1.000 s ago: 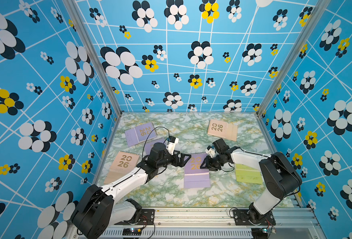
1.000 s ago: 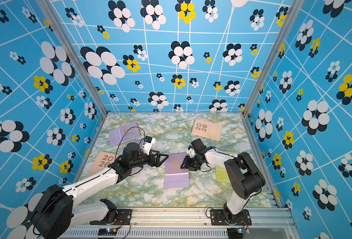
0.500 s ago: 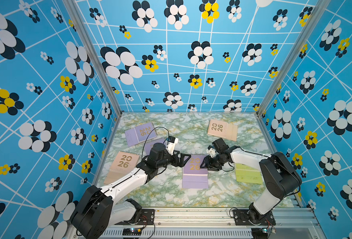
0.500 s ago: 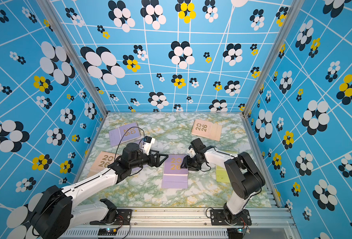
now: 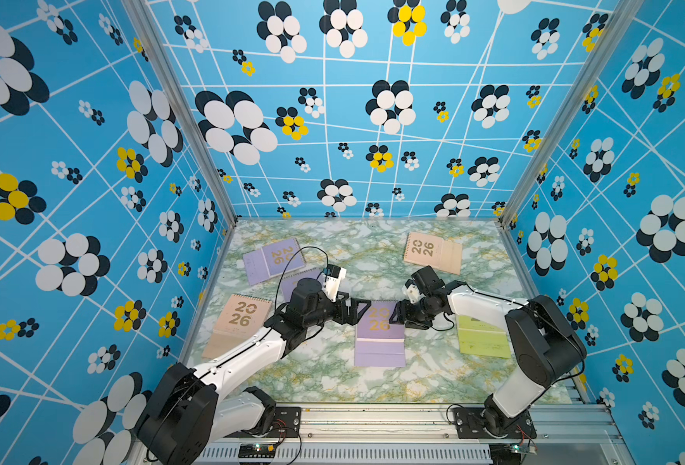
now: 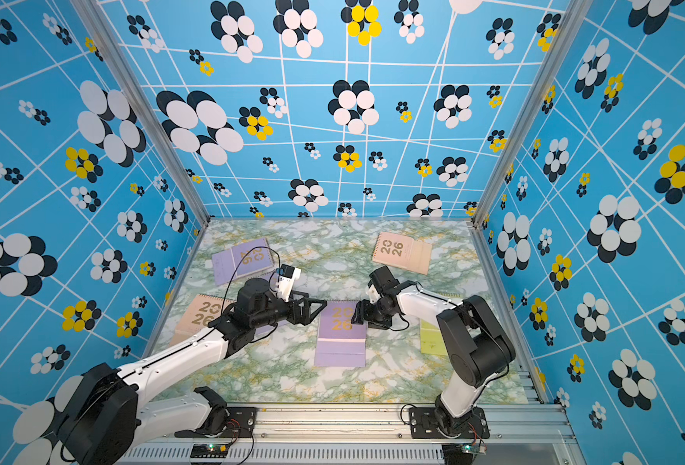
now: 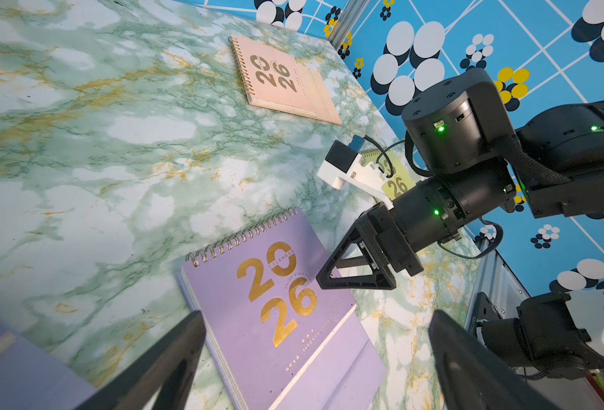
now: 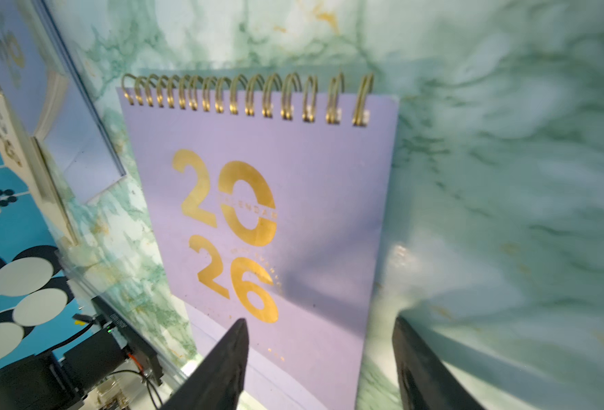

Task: Stack the calendars
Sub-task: Place the calendar at the center of the board, then adjust the calendar at the center of the board.

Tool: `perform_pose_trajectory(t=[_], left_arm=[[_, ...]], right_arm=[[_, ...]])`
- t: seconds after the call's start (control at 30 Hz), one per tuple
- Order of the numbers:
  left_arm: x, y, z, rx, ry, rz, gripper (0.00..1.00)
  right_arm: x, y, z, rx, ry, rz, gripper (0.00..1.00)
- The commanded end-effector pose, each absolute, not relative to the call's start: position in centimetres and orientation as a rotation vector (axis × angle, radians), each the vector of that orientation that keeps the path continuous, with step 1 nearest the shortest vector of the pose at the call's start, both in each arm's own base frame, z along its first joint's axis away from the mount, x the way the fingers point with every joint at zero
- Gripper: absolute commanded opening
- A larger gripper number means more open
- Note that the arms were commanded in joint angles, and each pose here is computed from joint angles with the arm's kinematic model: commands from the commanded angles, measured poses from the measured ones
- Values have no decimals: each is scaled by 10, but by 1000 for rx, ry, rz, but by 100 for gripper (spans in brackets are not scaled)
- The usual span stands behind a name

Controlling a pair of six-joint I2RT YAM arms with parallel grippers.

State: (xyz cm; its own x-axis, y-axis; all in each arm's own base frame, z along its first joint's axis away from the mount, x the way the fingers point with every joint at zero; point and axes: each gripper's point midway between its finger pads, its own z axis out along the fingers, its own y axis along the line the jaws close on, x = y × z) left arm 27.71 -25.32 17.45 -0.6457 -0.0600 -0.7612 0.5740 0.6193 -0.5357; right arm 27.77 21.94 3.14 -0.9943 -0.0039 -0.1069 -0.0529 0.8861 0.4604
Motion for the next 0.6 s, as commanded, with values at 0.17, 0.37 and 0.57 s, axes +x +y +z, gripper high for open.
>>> perform_pose_trajectory(t=[0.17,0.37,0.57], left_arm=[[278,-245,182,418,2044,-959,100],[281,-242,185,407,2040,-939,99],[286,-237,196,395,2028,-904,100]], right_arm=[[358,161,87,107,2774,537,74],[419,123,115,177,2695,481,87],[477,76,125,300,2621,417,96]])
